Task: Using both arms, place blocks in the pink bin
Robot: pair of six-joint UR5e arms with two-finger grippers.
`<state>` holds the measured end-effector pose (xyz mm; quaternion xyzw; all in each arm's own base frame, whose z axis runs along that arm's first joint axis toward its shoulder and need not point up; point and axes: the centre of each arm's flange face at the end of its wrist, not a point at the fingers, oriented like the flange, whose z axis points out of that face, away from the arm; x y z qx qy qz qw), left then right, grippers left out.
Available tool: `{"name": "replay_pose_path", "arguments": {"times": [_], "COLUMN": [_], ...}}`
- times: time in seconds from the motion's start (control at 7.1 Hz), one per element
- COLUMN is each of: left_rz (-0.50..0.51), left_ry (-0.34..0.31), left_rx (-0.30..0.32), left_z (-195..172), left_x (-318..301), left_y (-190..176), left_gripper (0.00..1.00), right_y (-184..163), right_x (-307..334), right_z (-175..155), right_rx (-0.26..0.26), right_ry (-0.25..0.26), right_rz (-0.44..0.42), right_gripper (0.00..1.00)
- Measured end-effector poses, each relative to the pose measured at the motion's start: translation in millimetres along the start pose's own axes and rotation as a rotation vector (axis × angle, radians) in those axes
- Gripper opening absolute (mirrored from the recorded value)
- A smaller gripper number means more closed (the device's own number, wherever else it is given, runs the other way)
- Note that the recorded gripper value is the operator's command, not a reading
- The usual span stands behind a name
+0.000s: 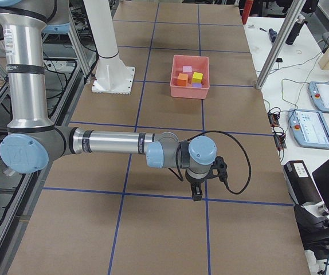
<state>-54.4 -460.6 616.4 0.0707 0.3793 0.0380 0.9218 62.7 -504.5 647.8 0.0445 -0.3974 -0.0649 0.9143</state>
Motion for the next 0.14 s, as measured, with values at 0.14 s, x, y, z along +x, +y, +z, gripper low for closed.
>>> {"name": "replay_pose_path", "arguments": {"times": [0.14], "left_rz": [0.000], "left_ry": [0.000], "left_rx": [0.000], "left_z": [-0.1], "left_x": [0.1], "left_y": [-0.2], "left_gripper": [1.00], "right_y": [-0.3], "right_x": [-0.2], "right_z": [-0.1], "right_rx": [0.000], "right_ry": [0.000], "right_rz": [-0.001], "right_gripper": [1.00]}}
